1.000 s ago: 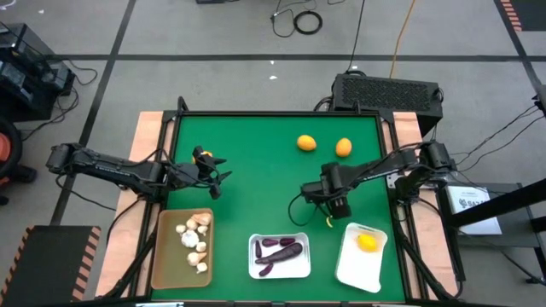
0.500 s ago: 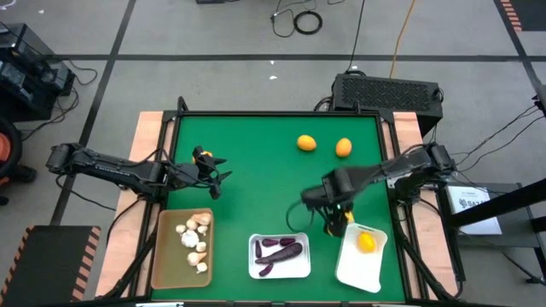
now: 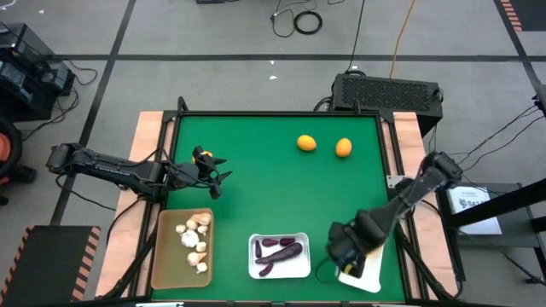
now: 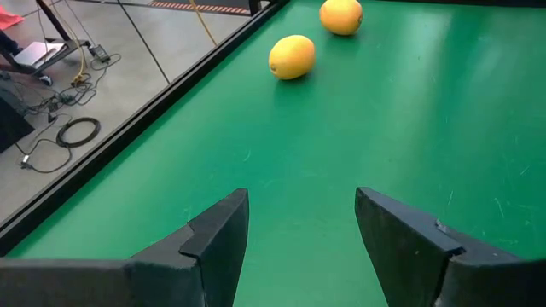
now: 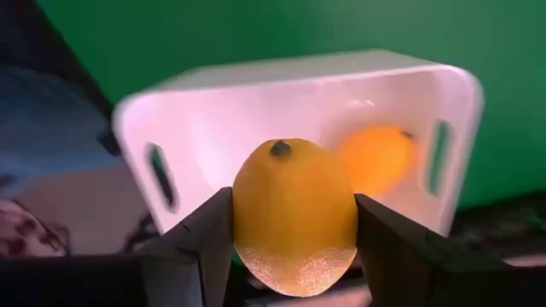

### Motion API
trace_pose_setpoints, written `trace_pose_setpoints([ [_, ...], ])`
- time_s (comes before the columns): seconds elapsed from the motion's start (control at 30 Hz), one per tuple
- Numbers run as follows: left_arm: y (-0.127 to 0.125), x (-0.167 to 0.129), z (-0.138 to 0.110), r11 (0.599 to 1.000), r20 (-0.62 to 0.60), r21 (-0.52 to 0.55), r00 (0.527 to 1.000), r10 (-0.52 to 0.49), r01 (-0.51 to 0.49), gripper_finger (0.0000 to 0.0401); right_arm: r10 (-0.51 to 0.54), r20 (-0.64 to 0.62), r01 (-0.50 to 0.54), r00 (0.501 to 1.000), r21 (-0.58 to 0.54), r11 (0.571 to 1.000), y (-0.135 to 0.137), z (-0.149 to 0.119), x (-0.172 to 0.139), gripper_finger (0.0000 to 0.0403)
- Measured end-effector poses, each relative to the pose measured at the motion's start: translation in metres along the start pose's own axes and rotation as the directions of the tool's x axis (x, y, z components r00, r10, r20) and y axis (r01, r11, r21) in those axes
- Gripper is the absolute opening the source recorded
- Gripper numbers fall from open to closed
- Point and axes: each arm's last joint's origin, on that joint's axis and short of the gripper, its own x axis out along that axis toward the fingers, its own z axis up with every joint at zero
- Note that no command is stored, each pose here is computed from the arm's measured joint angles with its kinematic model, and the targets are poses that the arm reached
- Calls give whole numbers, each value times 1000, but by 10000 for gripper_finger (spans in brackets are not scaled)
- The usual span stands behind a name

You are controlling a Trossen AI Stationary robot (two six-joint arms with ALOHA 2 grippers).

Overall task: Sort produce into baskets
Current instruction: Put the lemon into the right white bin

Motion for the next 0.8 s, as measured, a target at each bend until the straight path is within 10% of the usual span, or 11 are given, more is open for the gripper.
trace_pose_setpoints([
  [0.8,-3,0,2,985,10,-140,995,-102,102,223,-32,145,6,989,179,984,20,-47,69,196],
])
